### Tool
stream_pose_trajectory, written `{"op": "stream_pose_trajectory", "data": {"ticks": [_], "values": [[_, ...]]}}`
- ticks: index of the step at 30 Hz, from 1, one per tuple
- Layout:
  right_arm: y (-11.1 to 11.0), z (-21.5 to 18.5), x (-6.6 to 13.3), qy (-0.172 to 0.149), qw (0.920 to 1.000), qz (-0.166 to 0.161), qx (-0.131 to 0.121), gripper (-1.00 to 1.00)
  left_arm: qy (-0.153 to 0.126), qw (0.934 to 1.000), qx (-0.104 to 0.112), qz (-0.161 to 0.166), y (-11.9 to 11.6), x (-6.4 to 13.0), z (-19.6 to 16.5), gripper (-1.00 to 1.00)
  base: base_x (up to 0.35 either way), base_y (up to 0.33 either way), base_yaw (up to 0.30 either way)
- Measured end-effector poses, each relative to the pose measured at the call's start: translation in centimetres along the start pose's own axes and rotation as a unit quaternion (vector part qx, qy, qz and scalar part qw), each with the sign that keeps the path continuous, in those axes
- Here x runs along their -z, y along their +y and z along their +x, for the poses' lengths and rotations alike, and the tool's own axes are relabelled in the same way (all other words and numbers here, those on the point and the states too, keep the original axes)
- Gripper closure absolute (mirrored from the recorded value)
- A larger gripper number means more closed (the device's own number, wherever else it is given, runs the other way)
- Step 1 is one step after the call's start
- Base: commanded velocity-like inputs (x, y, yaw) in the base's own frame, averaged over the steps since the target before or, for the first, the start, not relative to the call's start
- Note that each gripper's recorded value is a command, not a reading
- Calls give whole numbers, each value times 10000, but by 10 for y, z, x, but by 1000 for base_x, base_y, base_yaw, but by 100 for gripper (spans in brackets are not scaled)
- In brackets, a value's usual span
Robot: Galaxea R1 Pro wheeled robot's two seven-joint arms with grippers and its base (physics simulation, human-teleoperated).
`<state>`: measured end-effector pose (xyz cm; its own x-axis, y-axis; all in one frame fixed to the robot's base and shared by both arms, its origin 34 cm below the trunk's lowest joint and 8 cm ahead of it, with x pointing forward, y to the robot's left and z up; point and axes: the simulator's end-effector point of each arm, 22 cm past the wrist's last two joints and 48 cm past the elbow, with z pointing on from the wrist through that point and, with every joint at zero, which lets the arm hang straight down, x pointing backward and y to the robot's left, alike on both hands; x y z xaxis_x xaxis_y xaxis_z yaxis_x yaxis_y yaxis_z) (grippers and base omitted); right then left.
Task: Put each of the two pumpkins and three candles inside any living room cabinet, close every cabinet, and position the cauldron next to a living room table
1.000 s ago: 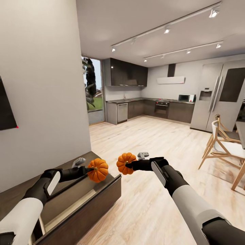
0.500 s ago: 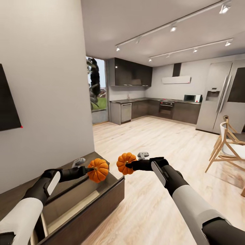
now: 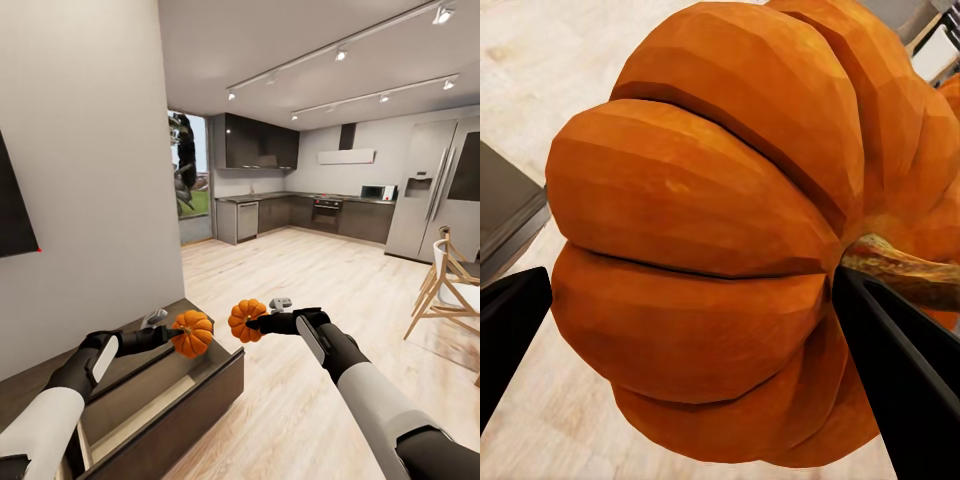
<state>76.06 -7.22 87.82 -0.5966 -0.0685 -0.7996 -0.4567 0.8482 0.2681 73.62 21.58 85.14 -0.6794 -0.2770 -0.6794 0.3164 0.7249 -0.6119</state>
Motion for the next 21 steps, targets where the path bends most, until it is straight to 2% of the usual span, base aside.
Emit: {"op": "stream_pose_trajectory", "data": {"ticks": [6,16,21], "values": [[0,0,0,2,10000,1,10,100,-2,10000,1,2,0,0,0,100,147,-119,199],[0,0,0,1,10000,-2,-1,100,-5,10000,5,12,0,0,0,100,16,-8,19],[0,0,0,-1,10000,2,7,100,-5,10000,3,11,-1,0,0,100,214,-82,127]]}}
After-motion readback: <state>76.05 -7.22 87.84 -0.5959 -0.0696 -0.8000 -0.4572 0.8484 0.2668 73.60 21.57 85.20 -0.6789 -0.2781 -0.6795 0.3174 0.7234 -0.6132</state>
